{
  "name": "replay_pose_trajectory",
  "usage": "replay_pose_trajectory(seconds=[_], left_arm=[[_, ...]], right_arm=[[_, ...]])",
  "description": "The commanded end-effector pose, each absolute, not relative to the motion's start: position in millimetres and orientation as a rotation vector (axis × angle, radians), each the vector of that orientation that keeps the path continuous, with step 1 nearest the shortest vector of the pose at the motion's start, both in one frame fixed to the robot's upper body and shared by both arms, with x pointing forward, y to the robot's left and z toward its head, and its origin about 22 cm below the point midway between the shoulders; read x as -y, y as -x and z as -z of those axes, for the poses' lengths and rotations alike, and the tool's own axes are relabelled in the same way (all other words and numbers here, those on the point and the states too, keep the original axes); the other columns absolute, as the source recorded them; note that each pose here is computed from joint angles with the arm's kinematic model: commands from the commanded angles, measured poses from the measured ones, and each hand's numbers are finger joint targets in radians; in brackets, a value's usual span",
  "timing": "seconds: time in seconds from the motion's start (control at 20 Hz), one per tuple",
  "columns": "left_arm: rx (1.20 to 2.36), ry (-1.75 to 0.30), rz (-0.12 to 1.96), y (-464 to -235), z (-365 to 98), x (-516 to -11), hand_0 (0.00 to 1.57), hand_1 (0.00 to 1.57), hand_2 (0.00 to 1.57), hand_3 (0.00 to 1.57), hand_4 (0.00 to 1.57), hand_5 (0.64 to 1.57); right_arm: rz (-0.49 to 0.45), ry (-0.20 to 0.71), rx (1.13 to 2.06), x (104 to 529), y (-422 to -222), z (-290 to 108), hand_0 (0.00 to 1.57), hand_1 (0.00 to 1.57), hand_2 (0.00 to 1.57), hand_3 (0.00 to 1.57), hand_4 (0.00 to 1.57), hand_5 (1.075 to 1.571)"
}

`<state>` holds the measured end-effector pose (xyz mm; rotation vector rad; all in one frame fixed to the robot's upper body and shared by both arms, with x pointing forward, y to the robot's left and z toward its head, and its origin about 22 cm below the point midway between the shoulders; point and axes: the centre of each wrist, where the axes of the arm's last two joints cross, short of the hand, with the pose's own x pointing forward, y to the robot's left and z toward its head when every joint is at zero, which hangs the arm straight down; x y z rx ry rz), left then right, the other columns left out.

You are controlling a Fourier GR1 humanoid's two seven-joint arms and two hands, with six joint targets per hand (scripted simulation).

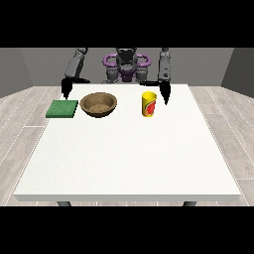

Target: Pick the cup and pour the ball into the bowl, then pick the bowl and place it on the pad

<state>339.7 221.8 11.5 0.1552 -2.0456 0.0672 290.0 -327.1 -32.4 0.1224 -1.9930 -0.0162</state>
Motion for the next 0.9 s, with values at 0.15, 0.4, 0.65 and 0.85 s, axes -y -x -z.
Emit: replay_pose_trajectory(seconds=[0.15,0.4,0.65,0.85], left_arm=[[2.077,-0.188,-0.111,-364,-4,-250,0.0,0.0,0.0,0.0,0.0,1.41],[2.109,-0.233,-0.137,-378,-8,-245,0.0,0.0,0.0,0.0,0.0,1.388],[2.125,-0.244,-0.152,-385,-1,-247,0.0,0.0,0.0,0.0,0.0,1.395],[2.181,-0.34,-0.249,-392,-7,-252,0.56,0.56,0.0,0.0,0.55,1.532]], right_arm=[[0.011,-0.158,2.041,324,-311,24,0.0,0.0,0.0,0.0,0.0,1.547],[-0.029,-0.183,2.059,334,-304,32,0.0,0.0,0.0,0.0,0.0,1.548],[-0.062,-0.187,2.081,348,-320,7,0.0,0.0,0.0,0.0,0.0,1.546],[-0.06,-0.199,2.166,346,-311,16,0.0,0.0,0.0,0.0,0.0,1.538]])
